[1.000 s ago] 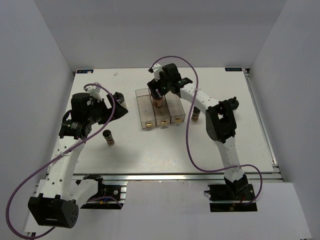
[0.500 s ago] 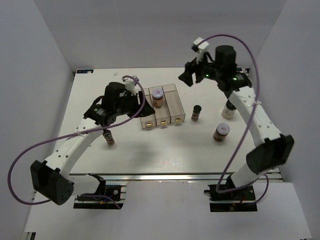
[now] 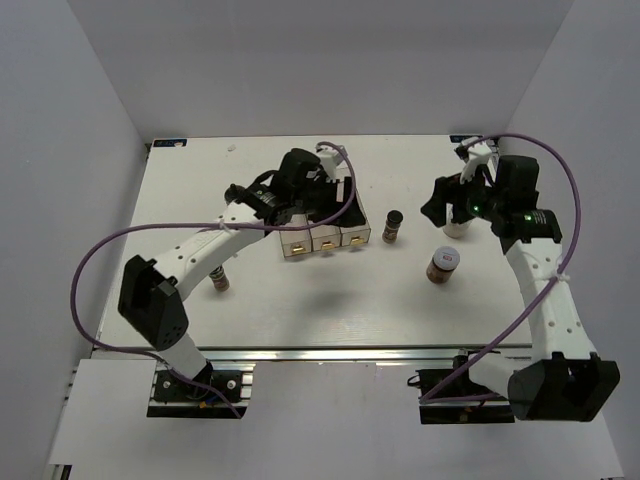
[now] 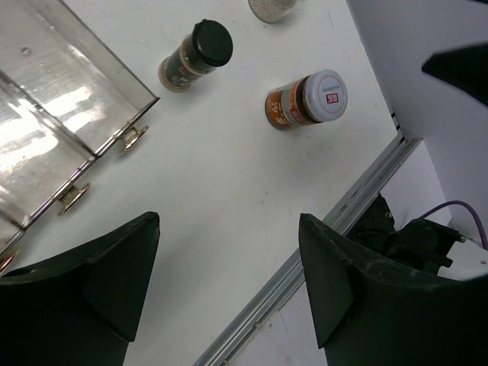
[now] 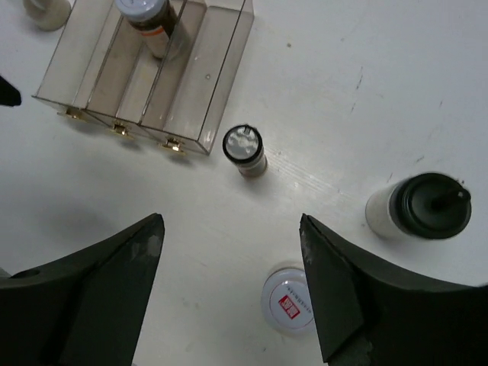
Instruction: Organize the condiment bottles
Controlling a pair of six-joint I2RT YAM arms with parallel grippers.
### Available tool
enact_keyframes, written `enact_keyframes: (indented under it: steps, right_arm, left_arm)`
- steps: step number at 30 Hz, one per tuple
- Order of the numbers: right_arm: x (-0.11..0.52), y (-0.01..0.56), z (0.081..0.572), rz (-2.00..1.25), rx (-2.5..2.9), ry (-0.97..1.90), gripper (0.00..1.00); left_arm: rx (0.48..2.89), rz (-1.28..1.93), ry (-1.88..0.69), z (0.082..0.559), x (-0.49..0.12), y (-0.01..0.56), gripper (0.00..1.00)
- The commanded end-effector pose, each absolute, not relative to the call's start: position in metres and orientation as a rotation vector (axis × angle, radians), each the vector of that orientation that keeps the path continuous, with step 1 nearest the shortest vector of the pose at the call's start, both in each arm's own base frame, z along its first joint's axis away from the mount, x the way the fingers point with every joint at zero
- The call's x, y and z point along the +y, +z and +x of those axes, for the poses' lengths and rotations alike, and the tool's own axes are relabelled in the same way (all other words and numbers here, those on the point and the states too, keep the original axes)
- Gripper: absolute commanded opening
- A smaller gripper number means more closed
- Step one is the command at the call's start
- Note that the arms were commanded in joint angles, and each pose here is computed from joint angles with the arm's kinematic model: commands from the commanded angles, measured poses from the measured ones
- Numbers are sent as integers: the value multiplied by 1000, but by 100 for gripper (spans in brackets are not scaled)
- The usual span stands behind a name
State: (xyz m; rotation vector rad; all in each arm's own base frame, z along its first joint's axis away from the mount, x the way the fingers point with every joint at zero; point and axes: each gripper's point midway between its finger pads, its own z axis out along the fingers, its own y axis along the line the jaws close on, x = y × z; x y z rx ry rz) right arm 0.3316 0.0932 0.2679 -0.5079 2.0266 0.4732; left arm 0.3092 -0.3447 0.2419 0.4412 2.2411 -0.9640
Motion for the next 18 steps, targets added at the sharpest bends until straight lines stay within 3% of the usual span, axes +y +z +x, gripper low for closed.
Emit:
enact_keyframes:
  steps: [1, 8, 18]
  right_arm:
    - [78, 254, 306, -525, 2079, 405, 78]
    - [54, 181, 270, -508, 2270, 350, 88]
    - [33, 140, 279, -527, 2376, 225, 89]
  left_arm:
    - [2189, 524, -996, 309, -365, 256, 83]
    - [2222, 555, -1001, 294, -370, 239, 91]
    - [2219, 509, -971, 270, -340, 236, 96]
